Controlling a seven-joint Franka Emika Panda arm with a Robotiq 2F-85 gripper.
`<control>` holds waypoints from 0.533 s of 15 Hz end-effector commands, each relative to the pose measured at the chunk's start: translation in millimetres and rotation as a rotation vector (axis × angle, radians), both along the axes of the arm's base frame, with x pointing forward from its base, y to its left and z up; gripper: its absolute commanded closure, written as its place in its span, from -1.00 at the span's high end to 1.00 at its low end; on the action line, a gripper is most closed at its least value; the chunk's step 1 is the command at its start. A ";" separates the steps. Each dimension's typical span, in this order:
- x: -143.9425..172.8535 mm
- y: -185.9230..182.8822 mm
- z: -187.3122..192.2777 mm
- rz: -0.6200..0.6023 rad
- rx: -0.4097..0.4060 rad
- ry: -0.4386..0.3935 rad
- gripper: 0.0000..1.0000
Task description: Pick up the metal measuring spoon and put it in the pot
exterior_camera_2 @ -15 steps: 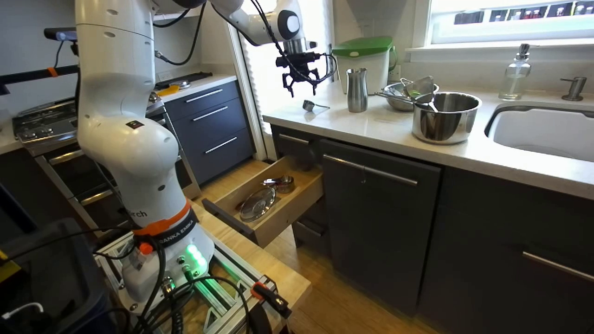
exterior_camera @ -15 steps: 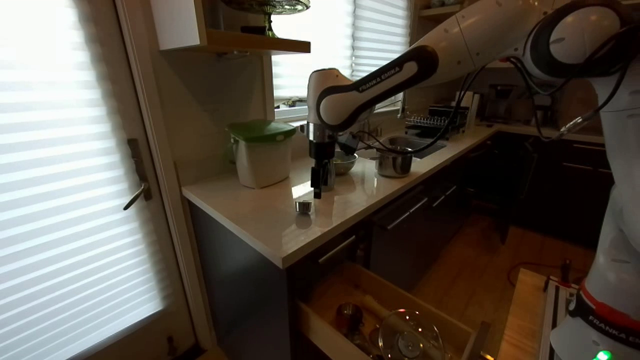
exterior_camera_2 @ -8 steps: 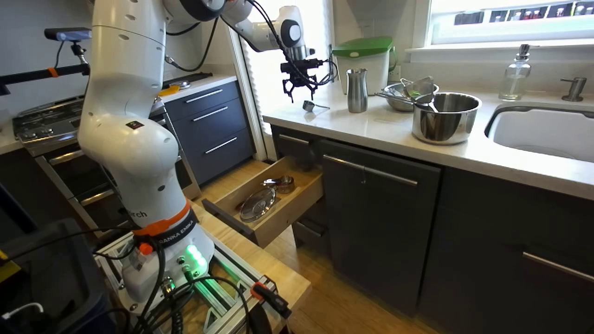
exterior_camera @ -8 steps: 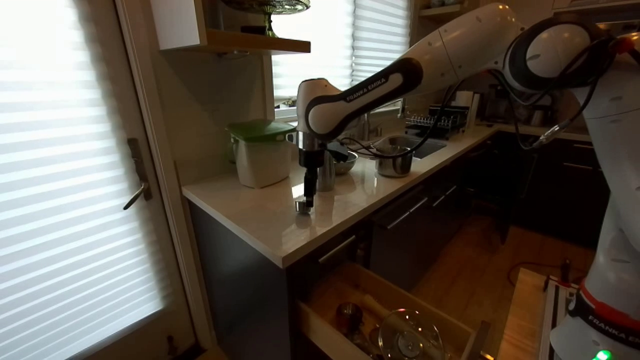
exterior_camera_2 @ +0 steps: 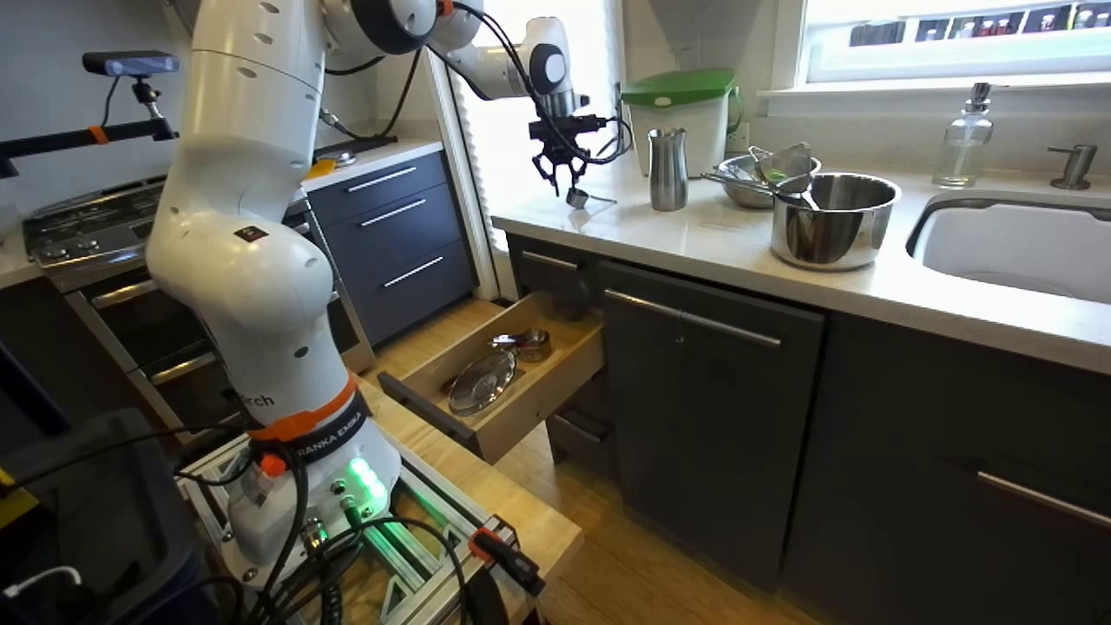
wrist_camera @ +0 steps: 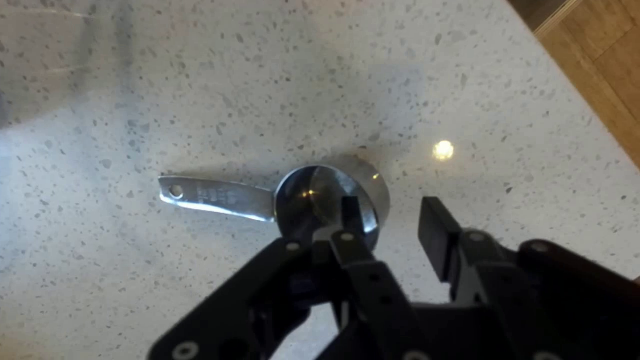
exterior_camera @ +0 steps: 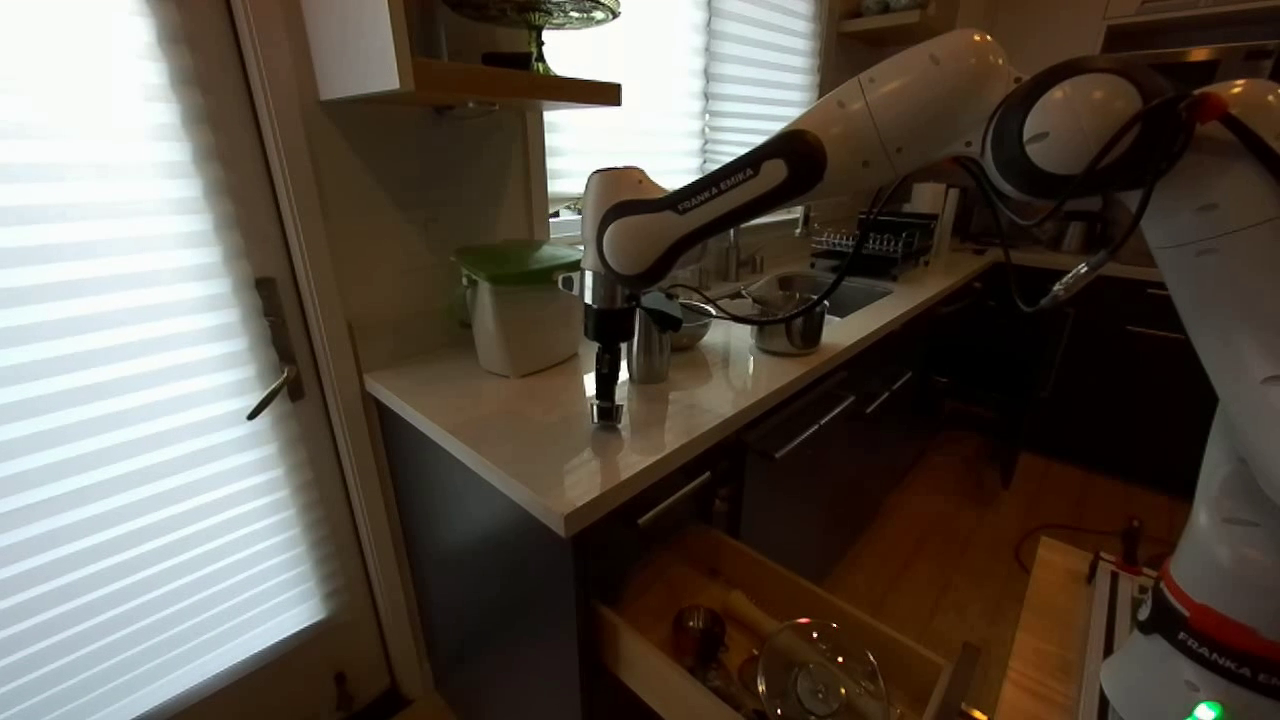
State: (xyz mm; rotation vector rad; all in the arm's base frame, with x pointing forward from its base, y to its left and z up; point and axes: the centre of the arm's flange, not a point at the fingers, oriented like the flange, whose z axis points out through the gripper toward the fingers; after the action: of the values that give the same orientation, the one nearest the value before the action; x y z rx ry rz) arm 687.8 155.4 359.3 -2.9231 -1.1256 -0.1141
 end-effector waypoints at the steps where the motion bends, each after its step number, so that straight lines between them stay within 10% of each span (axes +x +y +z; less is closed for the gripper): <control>1: 10.8 2.3 -4.4 0.022 0.027 0.005 -0.77; 8: -7.1 9.1 29.2 0.001 0.071 -0.058 -0.98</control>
State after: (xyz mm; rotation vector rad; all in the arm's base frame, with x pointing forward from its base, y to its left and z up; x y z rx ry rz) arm 694.4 159.8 364.4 -2.9115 -1.1265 -0.1470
